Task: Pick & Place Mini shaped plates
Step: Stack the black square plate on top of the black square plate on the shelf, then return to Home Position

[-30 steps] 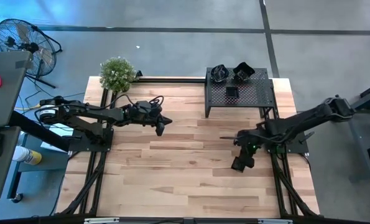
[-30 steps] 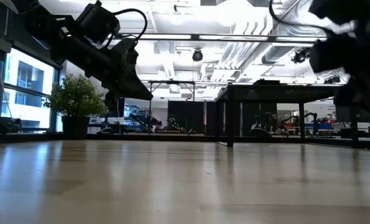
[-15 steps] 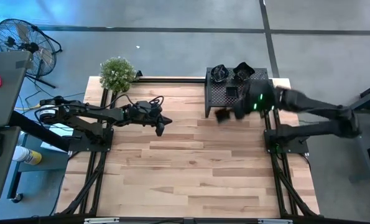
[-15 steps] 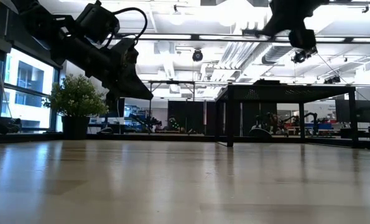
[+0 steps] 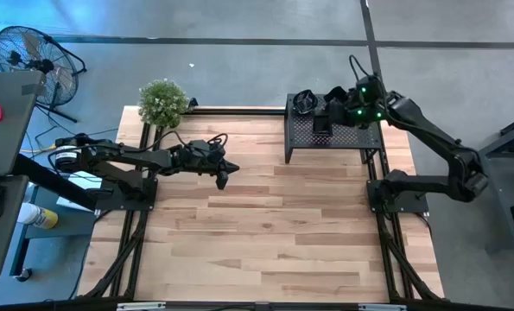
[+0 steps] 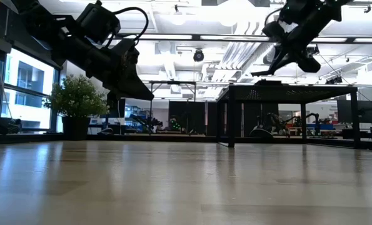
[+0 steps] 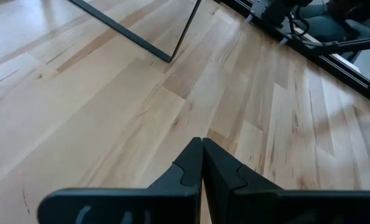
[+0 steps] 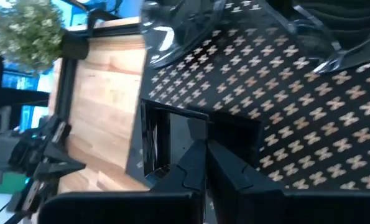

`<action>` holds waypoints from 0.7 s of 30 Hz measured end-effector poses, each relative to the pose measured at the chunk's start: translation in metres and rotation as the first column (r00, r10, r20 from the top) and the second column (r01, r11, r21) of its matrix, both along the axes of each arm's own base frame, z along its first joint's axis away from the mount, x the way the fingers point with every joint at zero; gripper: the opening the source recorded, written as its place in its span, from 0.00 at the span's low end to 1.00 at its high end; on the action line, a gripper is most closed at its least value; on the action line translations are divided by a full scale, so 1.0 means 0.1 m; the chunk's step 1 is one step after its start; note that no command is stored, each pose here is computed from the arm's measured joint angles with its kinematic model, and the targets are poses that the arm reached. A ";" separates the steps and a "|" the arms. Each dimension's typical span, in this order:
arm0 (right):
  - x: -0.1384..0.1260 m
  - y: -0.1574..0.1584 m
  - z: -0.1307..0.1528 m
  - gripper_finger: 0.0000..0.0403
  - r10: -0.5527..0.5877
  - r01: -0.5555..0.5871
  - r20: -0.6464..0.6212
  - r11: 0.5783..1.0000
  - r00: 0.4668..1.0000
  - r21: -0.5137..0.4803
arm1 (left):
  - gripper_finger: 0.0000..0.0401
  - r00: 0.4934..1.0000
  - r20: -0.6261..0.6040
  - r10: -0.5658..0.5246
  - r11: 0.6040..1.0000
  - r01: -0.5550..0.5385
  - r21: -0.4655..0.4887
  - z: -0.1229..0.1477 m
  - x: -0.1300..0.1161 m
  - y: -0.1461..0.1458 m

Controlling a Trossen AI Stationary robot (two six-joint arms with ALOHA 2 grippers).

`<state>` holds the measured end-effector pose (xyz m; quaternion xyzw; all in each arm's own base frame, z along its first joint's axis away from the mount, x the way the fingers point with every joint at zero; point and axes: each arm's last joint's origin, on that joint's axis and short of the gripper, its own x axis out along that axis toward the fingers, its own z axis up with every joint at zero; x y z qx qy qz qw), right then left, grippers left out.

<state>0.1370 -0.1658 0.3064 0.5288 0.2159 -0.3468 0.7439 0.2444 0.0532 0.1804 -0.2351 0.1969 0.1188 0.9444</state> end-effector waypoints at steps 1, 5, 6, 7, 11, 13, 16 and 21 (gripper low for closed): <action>-0.01 -0.02 -0.02 0.01 -0.005 0.005 -0.006 1.000 1.000 0.003 | 0.00 1.000 0.000 0.000 1.000 0.000 0.000 0.00 0.00 0.00; 0.00 -0.08 -0.06 0.04 0.001 -0.001 -0.015 1.000 1.000 0.019 | 0.00 1.000 0.000 0.000 1.000 0.000 0.000 0.00 0.00 0.00; 0.00 -0.09 -0.07 0.05 0.004 -0.004 -0.014 1.000 1.000 0.023 | 0.00 1.000 0.000 0.000 1.000 0.000 0.000 0.00 0.00 0.00; 0.00 -0.09 -0.08 0.07 0.005 -0.005 -0.015 1.000 1.000 0.026 | 0.00 1.000 0.000 0.000 1.000 0.000 0.000 0.00 0.00 0.00; -0.01 -0.09 -0.07 0.17 0.001 -0.001 -0.030 1.000 1.000 0.004 | 0.00 1.000 0.006 -0.002 1.000 0.002 0.005 0.01 0.00 0.00; -0.03 -0.07 -0.04 0.21 -0.001 0.000 -0.042 1.000 0.999 -0.030 | 0.00 1.000 0.019 0.002 1.000 -0.002 0.000 0.02 0.01 0.00; -0.08 -0.02 0.02 0.27 0.020 -0.024 -0.048 0.995 0.999 -0.092 | 0.00 0.998 0.063 0.006 1.000 -0.005 -0.010 0.08 0.00 0.00; -0.14 0.17 0.16 0.24 0.127 -0.144 -0.080 0.948 0.989 -0.282 | 0.00 0.993 0.112 -0.049 0.997 0.041 0.071 0.18 -0.05 -0.02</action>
